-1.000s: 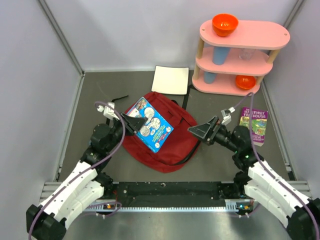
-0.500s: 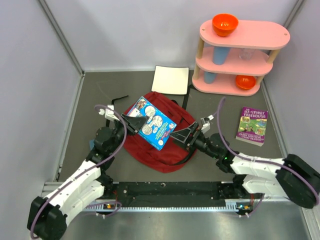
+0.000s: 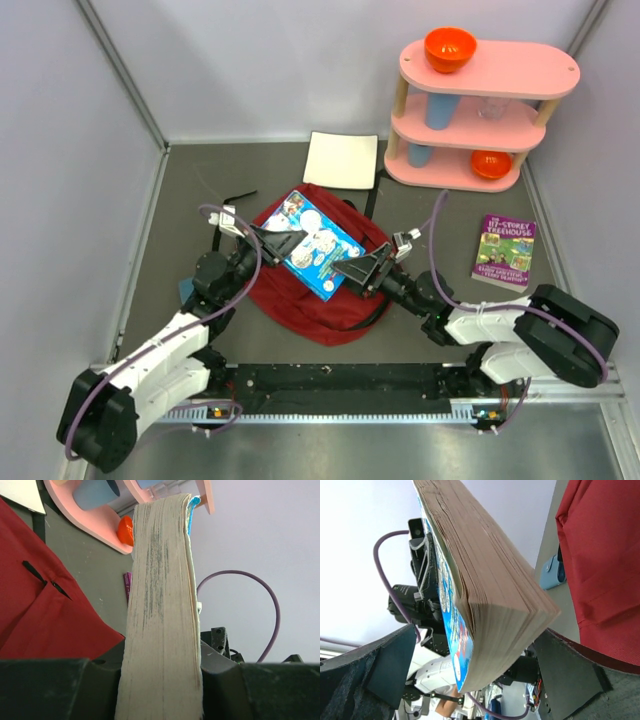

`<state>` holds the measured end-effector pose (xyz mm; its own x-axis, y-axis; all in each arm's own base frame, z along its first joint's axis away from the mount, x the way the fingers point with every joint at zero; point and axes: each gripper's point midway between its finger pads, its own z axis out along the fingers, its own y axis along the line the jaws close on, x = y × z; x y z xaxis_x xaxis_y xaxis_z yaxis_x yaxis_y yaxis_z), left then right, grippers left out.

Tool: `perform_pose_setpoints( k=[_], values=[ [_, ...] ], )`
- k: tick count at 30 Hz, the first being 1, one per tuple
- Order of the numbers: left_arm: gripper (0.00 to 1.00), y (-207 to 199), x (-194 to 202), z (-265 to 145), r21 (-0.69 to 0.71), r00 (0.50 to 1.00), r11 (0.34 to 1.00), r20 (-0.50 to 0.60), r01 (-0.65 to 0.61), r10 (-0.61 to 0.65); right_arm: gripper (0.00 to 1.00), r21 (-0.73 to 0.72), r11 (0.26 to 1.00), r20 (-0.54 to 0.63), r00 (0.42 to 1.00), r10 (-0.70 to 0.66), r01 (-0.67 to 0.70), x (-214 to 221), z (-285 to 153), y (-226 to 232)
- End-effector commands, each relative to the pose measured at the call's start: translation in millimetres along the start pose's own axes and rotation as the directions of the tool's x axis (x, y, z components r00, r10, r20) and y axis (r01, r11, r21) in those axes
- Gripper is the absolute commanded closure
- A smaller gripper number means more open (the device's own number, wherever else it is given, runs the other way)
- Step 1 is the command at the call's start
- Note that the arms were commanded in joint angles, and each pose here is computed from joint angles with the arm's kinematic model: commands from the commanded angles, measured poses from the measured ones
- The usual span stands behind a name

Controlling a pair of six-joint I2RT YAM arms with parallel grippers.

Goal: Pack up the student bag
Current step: Pick up the book from the center of the board.

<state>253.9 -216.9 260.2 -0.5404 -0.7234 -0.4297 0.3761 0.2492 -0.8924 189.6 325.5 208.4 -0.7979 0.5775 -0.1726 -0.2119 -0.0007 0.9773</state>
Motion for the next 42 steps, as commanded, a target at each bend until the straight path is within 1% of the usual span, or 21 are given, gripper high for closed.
perform_pose_setpoints(
  k=[1,3,8,14,15,17,19,20,21,24,27,28,29,30,31,32,33,36,37,38,42],
  values=[
    [1.0,-47,-9,-2,0.195,1.0,0.981,0.021,0.001,-0.005,0.02,-0.221,0.974,0.034,0.998,-0.048,0.055,-4,0,58],
    [1.0,-47,-8,-3,0.192,1.0,0.981,0.017,0.022,-0.026,0.12,-0.237,0.969,0.051,0.997,-0.064,0.074,-6,-4,61],
    [1.0,-46,0,-1,0.18,1.0,0.983,0.004,0.026,-0.028,0.23,-0.237,0.968,0.048,0.996,-0.071,0.081,-6,-3,64],
    [1.0,-48,6,2,0.19,1.0,0.981,-0.011,0.028,-0.027,0.58,-0.285,0.955,0.096,0.994,-0.05,0.076,-13,-14,68],
    [1.0,-47,6,3,0.186,1.0,0.982,-0.012,0.027,-0.025,0.6,-0.287,0.955,0.097,0.994,-0.054,0.08,-13,-14,68],
    [1.0,-46,7,4,0.181,1.0,0.983,-0.017,0.028,-0.025,0.51,-0.292,0.954,0.089,0.995,-0.052,0.076,-12,-13,69],
    [1.0,-45,9,5,0.178,0.999,0.984,-0.023,0.029,-0.026,0.52,-0.3,0.95,0.091,0.994,-0.057,0.082,-12,-14,72],
    [1.0,-45,9,5,0.179,0.999,0.983,-0.025,0.026,-0.022,0.57,-0.302,0.949,0.1,0.993,-0.057,0.085,-13,-15,73],
    [1.0,-45,9,6,0.176,0.999,0.984,-0.028,0.026,-0.021,0.74,-0.294,0.952,0.105,0.993,-0.057,0.086,-14,-17,70],
    [1.0,-39,11,8,0.133,0.999,0.991,-0.044,0.015,-0.009,1.0,-0.283,0.954,0.146,0.987,-0.061,0.101,-21,-24,68],
    [0.99,-33,13,10,0.095,0.998,0.995,-0.059,-0.026,0.032,1.0,-0.27,0.955,0.175,0.982,-0.078,0.124,-25,-30,67],
    [0.9,-31,13,10,0.081,0.997,0.996,-0.062,-0.041,0.046,1.0,-0.241,0.962,0.176,0.98,-0.09,0.131,-25,-30,62],
    [0.62,-27,13,11,0.063,0.994,0.995,-0.068,-0.076,0.081,1.0,-0.215,0.966,0.181,0.978,-0.106,0.144,-26,-29,58],
    [0.51,-33,10,12,0.066,0.993,0.993,-0.068,-0.095,0.1,1.0,-0.221,0.96,0.198,0.971,-0.131,0.175,-29,-33,67],
    [0.41,-23,13,11,0.015,0.99,0.994,-0.091,-0.109,0.11,1.0,-0.092,0.978,0.18,0.97,-0.166,0.185,-28,-29,40],
    [0.24,-21,13,11,0.004,0.983,0.988,-0.1,-0.157,0.157,1.0,-0.05,0.979,0.185,0.965,-0.186,0.198,-32,-27,38],
    [0.18,-29,8,12,0.008,0.978,0.983,-0.095,-0.184,0.184,1.0,-0.047,0.972,0.207,0.954,-0.217,0.231,-38,-34,52],
    [0.01,-16,5,9,-0.075,0.96,0.962,-0.123,-0.261,0.25,1.0,0.224,0.93,0.207,0.919,-0.337,0.29,-54,-45,16],
    [0.01,-14,5,9,-0.09,0.956,0.957,-0.128,-0.277,0.265,1.0,0.242,0.927,0.271,0.897,-0.348,0.286,-68,-56,25],
    [0.01,-5,4,7,-0.126,0.949,0.945,-0.138,-0.302,0.285,1.0,0.321,0.901,0.256,0.89,-0.378,0.29,-71,-65,9],
    [0.01,6,3,6,-0.185,0.928,0.913,-0.158,-0.362,0.336,1.0,0.431,0.854,0.312,0.841,-0.443,0.29,-91,-94,-2]
  ],
)
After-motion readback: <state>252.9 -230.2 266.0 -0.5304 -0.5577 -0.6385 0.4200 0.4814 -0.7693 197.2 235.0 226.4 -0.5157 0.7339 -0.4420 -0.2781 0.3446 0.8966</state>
